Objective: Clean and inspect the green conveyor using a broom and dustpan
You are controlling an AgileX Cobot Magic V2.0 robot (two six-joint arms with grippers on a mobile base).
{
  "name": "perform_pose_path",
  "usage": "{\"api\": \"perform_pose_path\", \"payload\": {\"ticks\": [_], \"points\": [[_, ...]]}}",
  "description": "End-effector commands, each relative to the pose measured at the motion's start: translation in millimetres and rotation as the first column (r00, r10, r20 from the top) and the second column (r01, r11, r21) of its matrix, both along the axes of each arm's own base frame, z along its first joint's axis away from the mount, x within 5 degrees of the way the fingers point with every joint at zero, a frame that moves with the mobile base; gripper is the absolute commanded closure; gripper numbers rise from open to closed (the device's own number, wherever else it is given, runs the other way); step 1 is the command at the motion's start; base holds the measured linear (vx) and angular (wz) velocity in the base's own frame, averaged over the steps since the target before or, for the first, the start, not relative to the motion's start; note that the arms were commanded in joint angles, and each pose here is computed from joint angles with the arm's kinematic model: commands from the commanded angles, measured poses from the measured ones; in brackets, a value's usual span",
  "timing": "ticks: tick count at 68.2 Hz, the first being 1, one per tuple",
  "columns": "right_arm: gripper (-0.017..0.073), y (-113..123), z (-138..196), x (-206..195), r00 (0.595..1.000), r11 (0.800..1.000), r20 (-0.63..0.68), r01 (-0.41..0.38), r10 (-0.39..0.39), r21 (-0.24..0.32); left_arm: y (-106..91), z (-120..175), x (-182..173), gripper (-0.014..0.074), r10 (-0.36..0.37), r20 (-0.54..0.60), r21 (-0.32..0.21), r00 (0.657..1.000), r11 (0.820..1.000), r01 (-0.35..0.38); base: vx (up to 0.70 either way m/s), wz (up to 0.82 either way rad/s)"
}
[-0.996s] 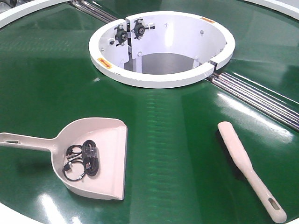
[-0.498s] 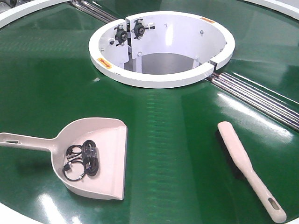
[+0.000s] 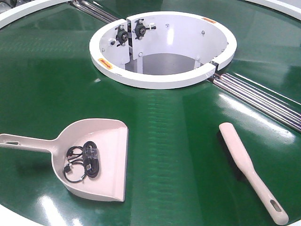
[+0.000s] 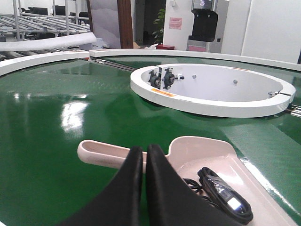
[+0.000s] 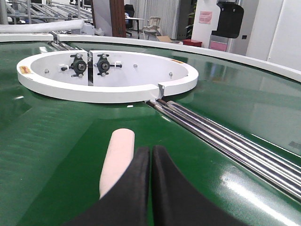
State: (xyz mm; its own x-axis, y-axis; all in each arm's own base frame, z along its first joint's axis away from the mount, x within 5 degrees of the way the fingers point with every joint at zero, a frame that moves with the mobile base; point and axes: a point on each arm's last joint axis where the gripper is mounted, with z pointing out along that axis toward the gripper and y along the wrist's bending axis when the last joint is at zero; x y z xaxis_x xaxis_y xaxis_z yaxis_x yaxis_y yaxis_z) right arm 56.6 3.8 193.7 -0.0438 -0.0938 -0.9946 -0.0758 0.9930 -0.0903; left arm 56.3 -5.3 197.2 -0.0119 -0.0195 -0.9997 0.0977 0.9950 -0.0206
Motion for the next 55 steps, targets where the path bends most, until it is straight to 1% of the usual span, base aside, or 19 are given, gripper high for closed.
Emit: {"api": "perform_pose_path", "payload": {"ticks": [1, 55], "points": [[0.0568, 0.2, 0.8, -0.4, 0.997, 1.0, 0.074, 0.0, 0.0, 0.002, -0.6, -3.6, 0.1, 0.0601, -0.007, 0.051, -0.014, 0.999, 1.0, 0.008, 0.0, 0.0], [0.0568, 0.2, 0.8, -0.4, 0.997, 1.0, 0.074, 0.0, 0.0, 0.002, -0.6, -3.6, 0.1, 0.0601, -0.007, 0.051, -0.014, 0.999, 1.0, 0.008, 0.0, 0.0]]}}
